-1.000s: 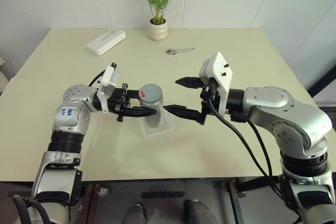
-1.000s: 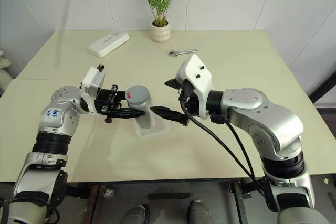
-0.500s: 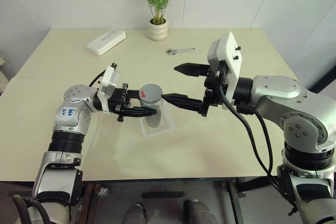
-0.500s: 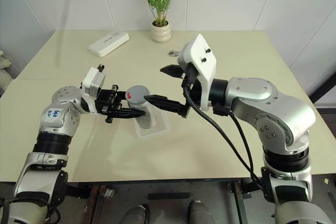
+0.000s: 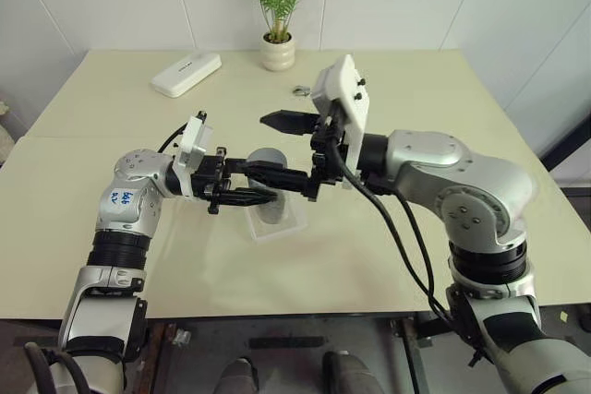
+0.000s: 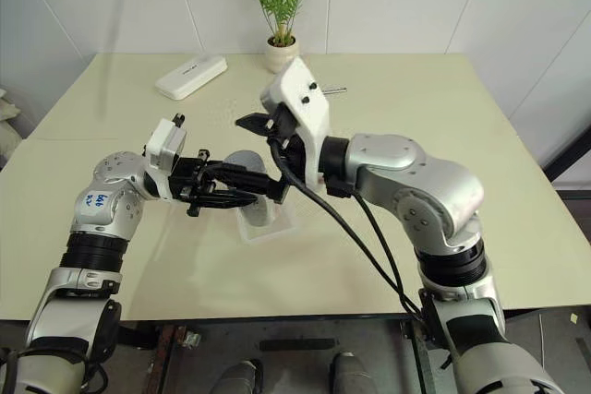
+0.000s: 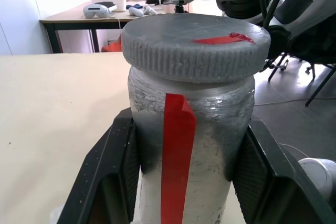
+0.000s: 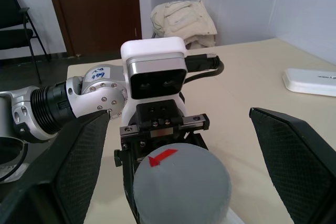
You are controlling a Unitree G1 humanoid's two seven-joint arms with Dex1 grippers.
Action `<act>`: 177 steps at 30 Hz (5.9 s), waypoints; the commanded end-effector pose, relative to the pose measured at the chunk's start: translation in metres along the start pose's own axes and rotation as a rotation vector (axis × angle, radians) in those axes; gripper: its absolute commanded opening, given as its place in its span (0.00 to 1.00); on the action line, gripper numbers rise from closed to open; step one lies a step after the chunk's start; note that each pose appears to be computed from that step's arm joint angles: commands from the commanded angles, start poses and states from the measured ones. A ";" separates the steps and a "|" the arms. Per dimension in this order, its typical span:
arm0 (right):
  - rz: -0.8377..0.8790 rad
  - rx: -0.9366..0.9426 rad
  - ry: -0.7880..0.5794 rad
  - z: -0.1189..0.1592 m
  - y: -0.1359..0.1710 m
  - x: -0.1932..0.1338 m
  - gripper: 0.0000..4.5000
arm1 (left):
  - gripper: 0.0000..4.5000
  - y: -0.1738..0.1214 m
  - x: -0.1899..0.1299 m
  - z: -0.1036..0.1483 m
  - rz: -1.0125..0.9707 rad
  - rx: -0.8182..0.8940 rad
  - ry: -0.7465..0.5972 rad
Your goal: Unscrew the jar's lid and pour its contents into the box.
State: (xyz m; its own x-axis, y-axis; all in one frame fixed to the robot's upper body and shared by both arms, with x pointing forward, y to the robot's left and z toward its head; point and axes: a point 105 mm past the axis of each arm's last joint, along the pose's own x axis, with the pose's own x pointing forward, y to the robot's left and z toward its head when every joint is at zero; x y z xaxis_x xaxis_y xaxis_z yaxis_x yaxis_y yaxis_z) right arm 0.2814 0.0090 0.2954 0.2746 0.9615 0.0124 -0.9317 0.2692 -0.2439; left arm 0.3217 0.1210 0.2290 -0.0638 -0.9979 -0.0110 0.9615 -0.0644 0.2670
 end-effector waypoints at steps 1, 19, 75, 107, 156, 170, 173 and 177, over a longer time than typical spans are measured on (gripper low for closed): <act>0.022 -0.047 -0.032 0.007 0.002 0.007 0.99 | 0.44 0.001 0.003 0.013 -0.028 0.056 -0.008; -0.027 -0.087 0.043 -0.011 -0.011 -0.003 0.99 | 0.44 0.000 0.003 0.013 -0.023 0.059 -0.009; 0.049 -0.091 0.026 -0.002 0.005 -0.010 0.64 | 0.44 0.001 0.003 0.012 -0.016 0.070 -0.006; -0.060 -0.212 0.010 0.029 -0.030 -0.029 0.64 | 0.44 -0.008 -0.003 0.001 -0.029 0.024 0.042; -0.162 0.013 0.131 -0.068 0.021 -0.163 1.00 | 0.44 0.072 -0.041 0.037 0.447 0.705 0.301; -0.274 -0.003 0.194 -0.070 0.011 -0.189 1.00 | 0.44 0.048 -0.003 0.013 -0.064 1.320 0.659; -0.289 0.001 0.188 -0.072 0.011 -0.185 1.00 | 0.44 0.049 0.007 0.015 -0.134 1.493 0.707; -0.290 -0.004 0.187 -0.073 0.009 -0.181 1.00 | 0.44 0.058 0.005 0.012 -0.235 1.762 0.836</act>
State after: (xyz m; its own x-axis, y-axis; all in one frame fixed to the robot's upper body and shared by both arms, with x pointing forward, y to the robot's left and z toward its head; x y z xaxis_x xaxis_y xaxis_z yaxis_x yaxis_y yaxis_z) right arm 0.2420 -0.1704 0.2112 0.5686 0.8132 -0.1244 -0.8154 0.5371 -0.2159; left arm 0.3702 0.1151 0.2402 0.4600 -0.7595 -0.4599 -0.2287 -0.6018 0.7652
